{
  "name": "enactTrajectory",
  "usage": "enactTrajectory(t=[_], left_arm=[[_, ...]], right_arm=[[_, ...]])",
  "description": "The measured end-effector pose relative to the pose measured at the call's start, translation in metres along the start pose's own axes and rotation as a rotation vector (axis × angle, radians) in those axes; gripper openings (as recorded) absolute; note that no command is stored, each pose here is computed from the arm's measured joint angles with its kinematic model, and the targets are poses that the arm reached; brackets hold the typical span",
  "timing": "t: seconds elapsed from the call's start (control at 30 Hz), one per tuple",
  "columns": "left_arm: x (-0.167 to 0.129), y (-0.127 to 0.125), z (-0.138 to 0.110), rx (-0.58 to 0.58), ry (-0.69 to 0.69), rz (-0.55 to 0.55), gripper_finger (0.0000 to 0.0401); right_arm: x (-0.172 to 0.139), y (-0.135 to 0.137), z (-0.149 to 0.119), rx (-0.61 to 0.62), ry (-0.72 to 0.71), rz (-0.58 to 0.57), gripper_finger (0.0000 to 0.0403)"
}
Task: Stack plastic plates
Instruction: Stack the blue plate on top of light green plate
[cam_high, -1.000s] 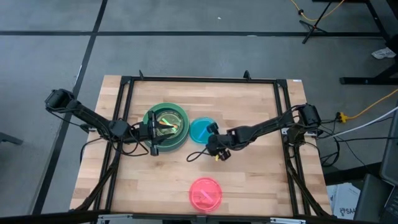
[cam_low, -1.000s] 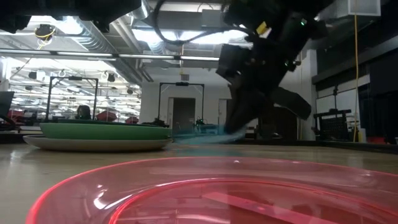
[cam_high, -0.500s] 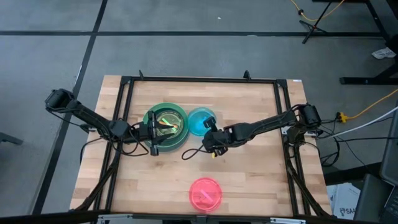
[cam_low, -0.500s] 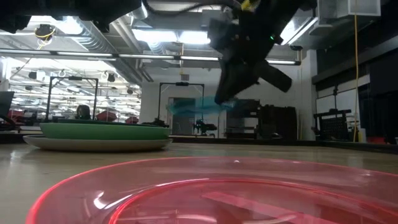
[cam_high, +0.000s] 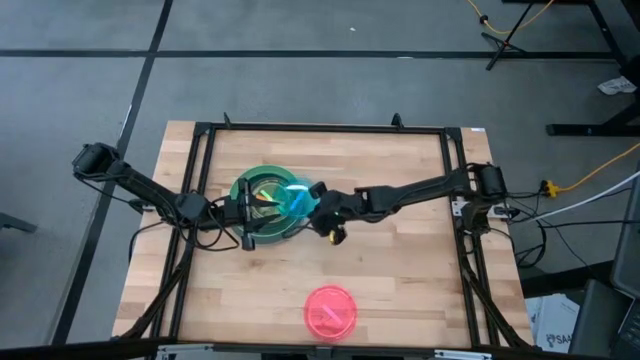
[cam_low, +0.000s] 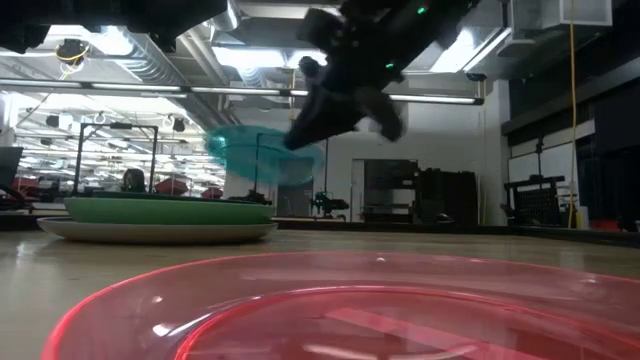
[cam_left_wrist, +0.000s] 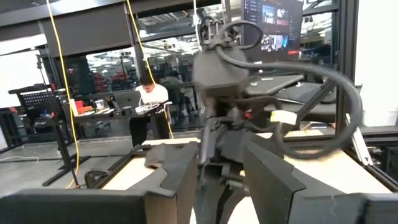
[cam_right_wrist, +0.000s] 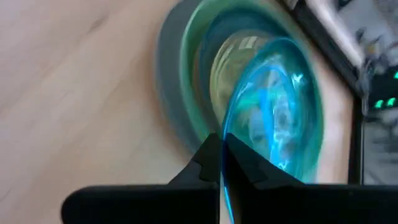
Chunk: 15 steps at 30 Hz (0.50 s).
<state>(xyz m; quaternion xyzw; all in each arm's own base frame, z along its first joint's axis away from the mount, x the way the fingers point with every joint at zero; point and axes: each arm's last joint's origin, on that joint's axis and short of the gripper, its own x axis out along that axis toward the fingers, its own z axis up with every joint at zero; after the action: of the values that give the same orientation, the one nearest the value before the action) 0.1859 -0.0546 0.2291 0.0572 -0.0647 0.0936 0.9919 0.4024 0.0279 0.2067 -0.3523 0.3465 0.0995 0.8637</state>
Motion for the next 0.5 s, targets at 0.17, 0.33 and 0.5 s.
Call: enactTrajectory(t=[0.17,0.33,0.5], left_arm=[[0.0,0.0,-0.001,0.004,0.007,-0.002,0.0124],[0.0,0.0,-0.001,0.004,0.006,-0.003,0.0124],[0.0,0.0,0.0,0.003,0.005,-0.004,0.0124]], right_arm=[[0.024,-0.003,-0.004,0.0,-0.099,-0.011,0.0005],[0.044,-0.002,-0.004,-0.005,-0.161,-0.049,0.0005],[0.061,0.0,-0.004,-0.011,-0.238,-0.11,0.0005]])
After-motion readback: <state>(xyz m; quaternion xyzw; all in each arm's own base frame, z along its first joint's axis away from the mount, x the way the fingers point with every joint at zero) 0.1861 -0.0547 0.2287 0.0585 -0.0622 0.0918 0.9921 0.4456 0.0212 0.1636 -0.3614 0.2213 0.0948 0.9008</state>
